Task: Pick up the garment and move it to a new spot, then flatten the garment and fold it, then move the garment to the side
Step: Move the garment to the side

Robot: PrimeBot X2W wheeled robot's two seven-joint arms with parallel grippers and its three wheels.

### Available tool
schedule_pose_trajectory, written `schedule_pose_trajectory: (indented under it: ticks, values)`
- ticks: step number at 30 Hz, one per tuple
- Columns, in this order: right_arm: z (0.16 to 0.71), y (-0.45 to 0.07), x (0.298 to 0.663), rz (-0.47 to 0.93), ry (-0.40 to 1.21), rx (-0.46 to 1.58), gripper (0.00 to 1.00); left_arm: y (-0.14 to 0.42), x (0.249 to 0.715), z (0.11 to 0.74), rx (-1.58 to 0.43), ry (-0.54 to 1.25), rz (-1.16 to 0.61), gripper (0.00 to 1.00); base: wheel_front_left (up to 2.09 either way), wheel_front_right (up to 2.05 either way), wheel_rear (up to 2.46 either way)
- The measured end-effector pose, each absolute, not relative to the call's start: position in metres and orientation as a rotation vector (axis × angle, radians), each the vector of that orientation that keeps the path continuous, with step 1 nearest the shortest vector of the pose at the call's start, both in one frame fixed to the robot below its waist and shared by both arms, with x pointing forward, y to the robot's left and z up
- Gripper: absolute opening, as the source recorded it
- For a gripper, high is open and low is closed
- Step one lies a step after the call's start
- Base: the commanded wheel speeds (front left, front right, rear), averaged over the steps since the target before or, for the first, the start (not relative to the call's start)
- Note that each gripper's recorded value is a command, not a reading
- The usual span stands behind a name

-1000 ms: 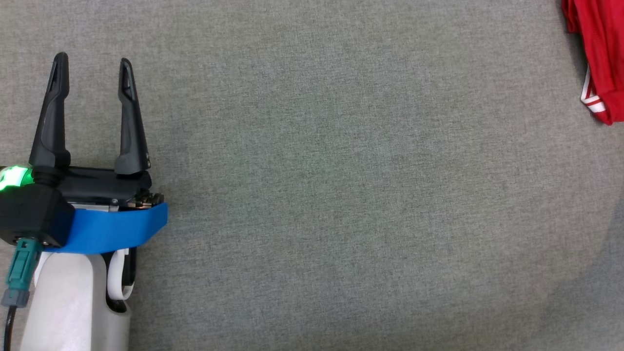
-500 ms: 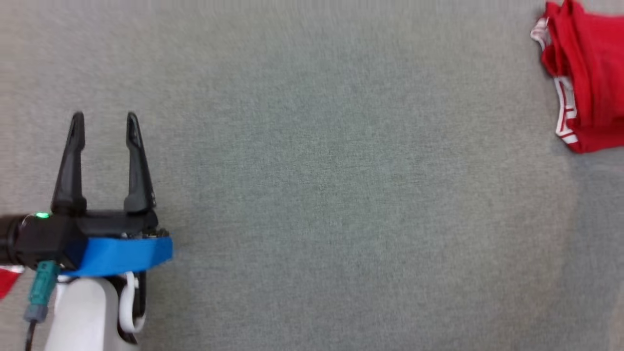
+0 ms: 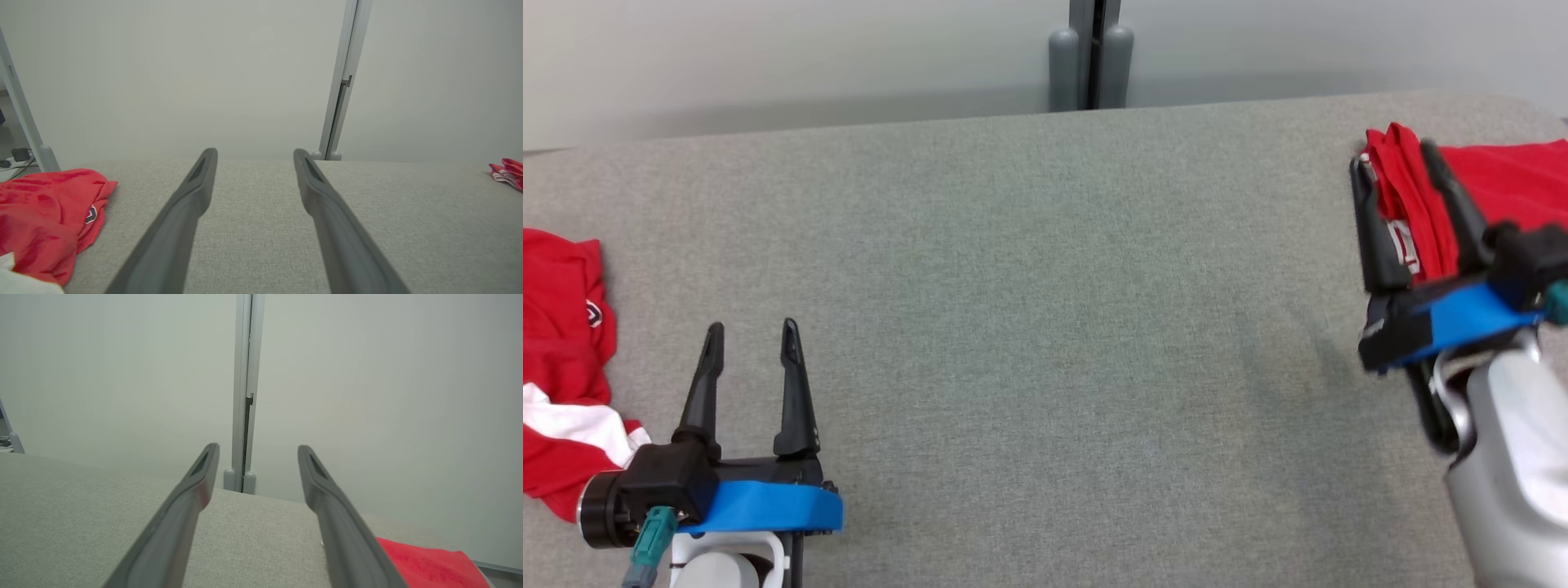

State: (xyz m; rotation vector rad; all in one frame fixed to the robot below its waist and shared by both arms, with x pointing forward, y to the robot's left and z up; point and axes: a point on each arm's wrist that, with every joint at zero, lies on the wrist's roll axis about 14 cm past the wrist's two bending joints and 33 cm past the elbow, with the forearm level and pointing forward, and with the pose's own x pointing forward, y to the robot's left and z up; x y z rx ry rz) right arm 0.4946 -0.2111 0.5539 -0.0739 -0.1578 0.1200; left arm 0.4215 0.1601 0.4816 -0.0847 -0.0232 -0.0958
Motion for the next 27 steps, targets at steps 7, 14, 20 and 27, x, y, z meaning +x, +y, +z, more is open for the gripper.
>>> schedule_pose_trajectory:
  ticks: [7, 14, 20, 27]
  values:
    - [0.525, -0.199, 0.456, 0.098, -0.101, 0.013, 1.00, 0.163, 0.411, 0.481, -0.093, -0.013, -0.085, 1.00, 0.00, 0.00, 0.00]
    - [0.512, -0.200, 0.429, 0.047, -0.057, 0.054, 1.00, 0.163, 0.405, 0.476, -0.095, 0.007, -0.087, 1.00, 0.00, 0.00, 0.00]
    - [0.506, -0.197, 0.412, 0.035, -0.028, 0.072, 1.00, 0.166, 0.401, 0.476, -0.093, 0.010, -0.079, 1.00, 0.00, 0.00, 0.00]
    - [0.504, -0.184, 0.403, 0.062, -0.008, 0.088, 1.00, 0.170, 0.398, 0.475, -0.091, 0.013, -0.068, 1.00, 0.00, 0.00, 0.00]
